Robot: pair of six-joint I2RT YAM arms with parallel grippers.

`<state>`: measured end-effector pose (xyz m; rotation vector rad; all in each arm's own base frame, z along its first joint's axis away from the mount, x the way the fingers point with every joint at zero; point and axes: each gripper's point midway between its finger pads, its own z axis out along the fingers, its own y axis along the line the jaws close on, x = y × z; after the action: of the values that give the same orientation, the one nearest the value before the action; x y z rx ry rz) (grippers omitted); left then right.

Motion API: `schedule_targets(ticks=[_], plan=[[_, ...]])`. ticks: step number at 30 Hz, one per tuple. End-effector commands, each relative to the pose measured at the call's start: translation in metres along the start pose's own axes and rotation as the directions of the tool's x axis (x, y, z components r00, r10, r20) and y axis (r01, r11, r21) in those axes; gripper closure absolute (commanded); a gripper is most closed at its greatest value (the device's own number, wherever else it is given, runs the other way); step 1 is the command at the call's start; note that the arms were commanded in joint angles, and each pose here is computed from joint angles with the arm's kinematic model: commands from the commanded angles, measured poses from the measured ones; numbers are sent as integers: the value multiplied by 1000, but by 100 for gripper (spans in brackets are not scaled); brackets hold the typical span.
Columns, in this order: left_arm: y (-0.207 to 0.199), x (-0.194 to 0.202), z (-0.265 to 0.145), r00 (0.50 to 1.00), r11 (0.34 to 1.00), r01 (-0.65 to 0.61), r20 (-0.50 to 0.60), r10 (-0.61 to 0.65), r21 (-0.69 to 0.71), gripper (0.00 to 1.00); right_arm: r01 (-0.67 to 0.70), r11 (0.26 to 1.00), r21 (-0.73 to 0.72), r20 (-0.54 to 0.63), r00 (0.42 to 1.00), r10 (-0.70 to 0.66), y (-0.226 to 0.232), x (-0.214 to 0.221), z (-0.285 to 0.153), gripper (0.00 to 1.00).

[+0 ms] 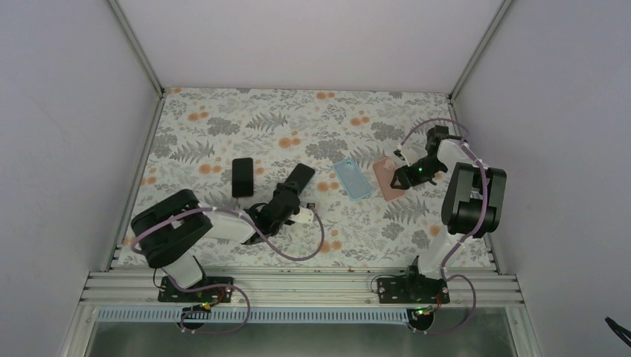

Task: Take the phone out of the phone case
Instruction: Place the phone at the center of the board, then reset both arms

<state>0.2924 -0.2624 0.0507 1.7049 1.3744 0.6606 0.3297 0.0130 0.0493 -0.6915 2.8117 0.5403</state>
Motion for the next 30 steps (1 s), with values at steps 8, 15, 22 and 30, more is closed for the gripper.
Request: schedule_targets(ticks=[8, 15, 22, 30], plan=[[1, -60, -55, 938, 893, 137, 234, -256, 429, 0, 32, 975, 220, 51, 998, -44, -23, -23, -55, 0], [104, -45, -70, 826, 805, 363, 238, -511, 469, 0, 121, 963, 239, 312, 930, -194, 27, -70, -135, 0], [203, 83, -65, 608, 625, 711, 167, -777, 321, 0, 214, 943, 253, 555, 766, -323, 75, -88, -172, 0], [198, 190, -72, 379, 393, 890, 102, -920, 230, 0, 161, 954, 254, 631, 720, -289, 73, -86, -161, 0]])
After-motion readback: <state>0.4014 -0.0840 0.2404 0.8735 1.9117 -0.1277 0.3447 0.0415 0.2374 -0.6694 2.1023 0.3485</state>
